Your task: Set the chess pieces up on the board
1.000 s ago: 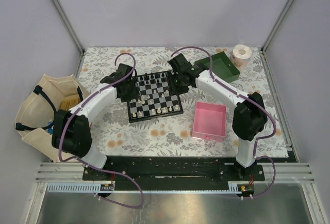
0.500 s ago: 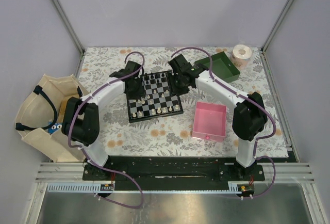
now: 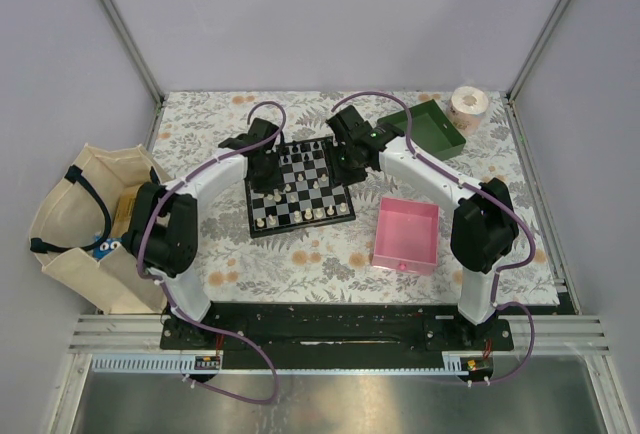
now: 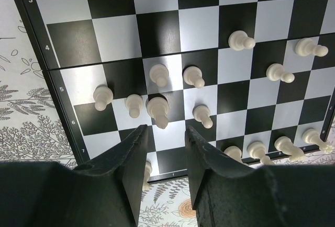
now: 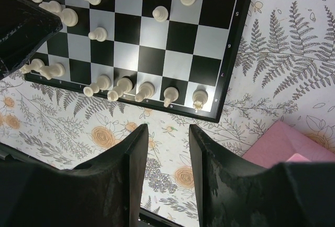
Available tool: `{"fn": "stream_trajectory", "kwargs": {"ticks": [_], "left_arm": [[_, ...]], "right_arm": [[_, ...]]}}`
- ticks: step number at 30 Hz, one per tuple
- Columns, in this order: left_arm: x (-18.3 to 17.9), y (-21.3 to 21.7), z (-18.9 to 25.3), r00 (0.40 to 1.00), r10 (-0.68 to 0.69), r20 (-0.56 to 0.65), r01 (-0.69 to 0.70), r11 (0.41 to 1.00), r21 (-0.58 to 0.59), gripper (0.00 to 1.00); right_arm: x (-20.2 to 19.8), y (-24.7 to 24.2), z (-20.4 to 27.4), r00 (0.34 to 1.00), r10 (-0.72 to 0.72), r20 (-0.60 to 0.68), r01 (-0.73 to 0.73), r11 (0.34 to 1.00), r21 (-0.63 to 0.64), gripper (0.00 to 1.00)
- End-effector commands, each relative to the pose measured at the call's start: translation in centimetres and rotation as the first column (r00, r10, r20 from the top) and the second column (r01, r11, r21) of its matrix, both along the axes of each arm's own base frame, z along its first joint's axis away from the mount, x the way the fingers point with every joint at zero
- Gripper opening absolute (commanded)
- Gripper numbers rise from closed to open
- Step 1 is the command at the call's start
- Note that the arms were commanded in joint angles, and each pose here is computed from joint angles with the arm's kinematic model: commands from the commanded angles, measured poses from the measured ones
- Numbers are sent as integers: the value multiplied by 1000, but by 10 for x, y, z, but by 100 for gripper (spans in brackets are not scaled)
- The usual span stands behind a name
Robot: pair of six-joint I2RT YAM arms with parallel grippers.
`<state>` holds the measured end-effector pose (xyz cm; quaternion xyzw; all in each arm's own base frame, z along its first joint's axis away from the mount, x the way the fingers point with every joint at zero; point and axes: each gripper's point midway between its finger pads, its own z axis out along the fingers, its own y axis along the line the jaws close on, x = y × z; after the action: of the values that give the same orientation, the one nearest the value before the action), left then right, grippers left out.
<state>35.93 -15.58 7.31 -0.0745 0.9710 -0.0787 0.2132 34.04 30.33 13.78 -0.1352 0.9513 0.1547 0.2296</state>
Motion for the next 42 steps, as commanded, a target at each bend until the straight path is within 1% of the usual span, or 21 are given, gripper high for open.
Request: {"fn": "stream_trajectory", "kwargs": {"ticks": [1,12,30,36,40,42], "left_arm": [[13,-9,8,999,-18,37,19,1000,-20,38],[14,-8,-3,1000,-13,16,14,1000,-10,37],[14,-8,-8,1000,-16,7,16,1000,1,29],[15,-8,-8,1000,-14,10,14,1000,0,21],[15,-8,-9,1000,-15,9,15,1000,1,19],[15,-7,-8,1000,-15,8,15,1000,1,14]], "right_arm": [[-2,4,16,999,10,35,-11,1000,27,45],[-3,2,14,999,12,32,-12,1000,20,45],[-3,1,13,999,14,32,-15,1000,17,45],[-3,2,13,999,18,30,-18,1000,19,45],[-3,2,12,999,19,31,-19,1000,18,45],[-3,2,12,999,17,31,-18,1000,18,45]]}}
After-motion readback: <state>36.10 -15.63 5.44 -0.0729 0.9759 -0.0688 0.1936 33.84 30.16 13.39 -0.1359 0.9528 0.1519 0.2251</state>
